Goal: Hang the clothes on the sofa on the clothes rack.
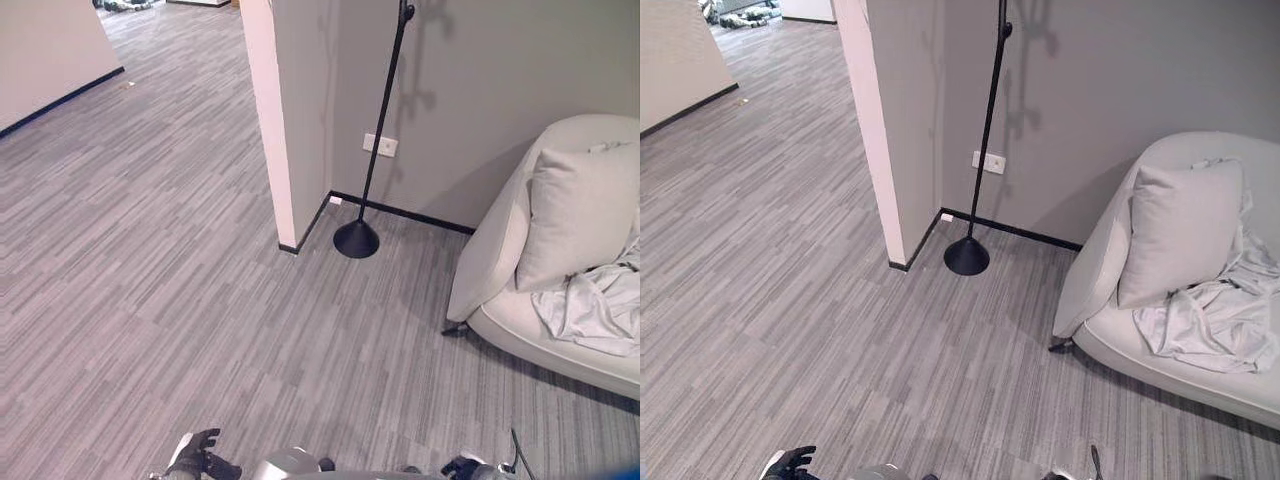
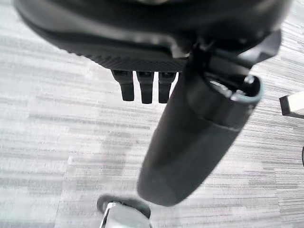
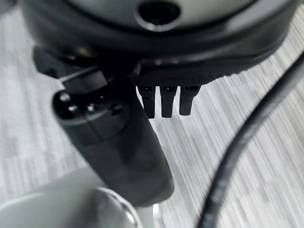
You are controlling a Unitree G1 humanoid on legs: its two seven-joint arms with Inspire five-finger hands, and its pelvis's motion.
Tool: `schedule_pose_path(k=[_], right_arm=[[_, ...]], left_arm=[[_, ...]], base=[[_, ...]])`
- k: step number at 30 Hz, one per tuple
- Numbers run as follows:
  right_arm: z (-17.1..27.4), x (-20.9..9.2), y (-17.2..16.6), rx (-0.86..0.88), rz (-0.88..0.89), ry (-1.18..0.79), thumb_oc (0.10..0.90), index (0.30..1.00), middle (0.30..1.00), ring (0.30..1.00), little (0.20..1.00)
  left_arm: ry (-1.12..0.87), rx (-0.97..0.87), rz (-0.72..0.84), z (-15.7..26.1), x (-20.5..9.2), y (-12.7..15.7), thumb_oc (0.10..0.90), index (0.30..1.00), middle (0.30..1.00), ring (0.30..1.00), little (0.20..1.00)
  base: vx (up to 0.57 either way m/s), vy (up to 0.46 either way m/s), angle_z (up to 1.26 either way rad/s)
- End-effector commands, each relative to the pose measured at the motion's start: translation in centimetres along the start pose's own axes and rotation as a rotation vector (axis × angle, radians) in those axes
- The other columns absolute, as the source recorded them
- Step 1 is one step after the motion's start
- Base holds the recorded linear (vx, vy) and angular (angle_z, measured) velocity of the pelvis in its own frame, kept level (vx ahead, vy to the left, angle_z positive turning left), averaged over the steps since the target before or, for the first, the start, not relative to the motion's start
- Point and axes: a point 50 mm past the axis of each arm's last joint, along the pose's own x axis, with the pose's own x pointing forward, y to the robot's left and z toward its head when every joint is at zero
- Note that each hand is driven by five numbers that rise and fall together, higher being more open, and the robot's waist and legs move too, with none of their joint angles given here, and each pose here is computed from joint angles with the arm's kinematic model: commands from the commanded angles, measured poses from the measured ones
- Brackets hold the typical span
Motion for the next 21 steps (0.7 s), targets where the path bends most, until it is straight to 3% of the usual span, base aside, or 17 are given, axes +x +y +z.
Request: schedule_pose_path(k=[1, 5, 7, 10, 12, 14, 21], right_arm=[[1.9, 0.0, 0.7, 0.104, 0.02, -0.089, 0.8, 0.9, 0.9, 0.9, 0.9], [2.7, -0.1, 0.5, 0.107, 0.021, -0.12, 0.8, 0.9, 0.9, 0.9, 0.9], [3.5, -0.2, 0.3, 0.099, 0.021, -0.155, 0.8, 0.9, 0.9, 0.9, 0.9], [3.6, -0.2, 0.3, 0.097, 0.023, -0.156, 0.8, 0.9, 0.9, 0.9, 0.9], [5.0, -0.3, -1.2, 0.098, -0.028, -0.205, 0.8, 0.9, 0.9, 0.9, 0.9], [4.0, -0.2, -1.4, 0.138, -0.036, -0.177, 0.8, 0.9, 0.9, 0.9, 0.9], [0.2, 0.0, 0.7, 0.044, 0.057, -0.023, 0.8, 0.9, 0.9, 0.9, 0.9]], left_arm=[[0.001, -0.054, 0.128, -0.1, 0.2, 3.3, 0.8, 0.9, 0.9, 0.9, 0.9], [0.06, -0.1, 0.147, -1.3, 0.0, 3.9, 0.8, 0.9, 0.9, 0.9, 0.9], [0.077, -0.14, 0.182, -2.1, -0.3, 4.8, 0.8, 0.9, 0.9, 0.9, 0.9], [0.078, -0.141, 0.184, -2.2, -0.3, 4.9, 0.8, 0.9, 0.9, 0.9, 0.9], [0.059, -0.207, 0.232, -1.3, -0.1, 5.6, 0.8, 0.9, 0.9, 0.9, 0.9], [0.053, -0.215, 0.204, -1.1, 0.0, 4.2, 0.8, 0.9, 0.9, 0.9, 0.9], [0.103, -0.034, -0.037, -2.3, -0.5, -0.7, 0.8, 0.9, 0.9, 0.9, 0.9]], base=[[0.26, -0.847, 0.32], [0.17, -0.633, 0.2], [0.24, -1.098, 0.17], [0.02, -0.358, 0.39], [-0.01, -1.42, 0.24], [0.07, -1.101, 1.2], [0.1, -0.198, -0.21]])
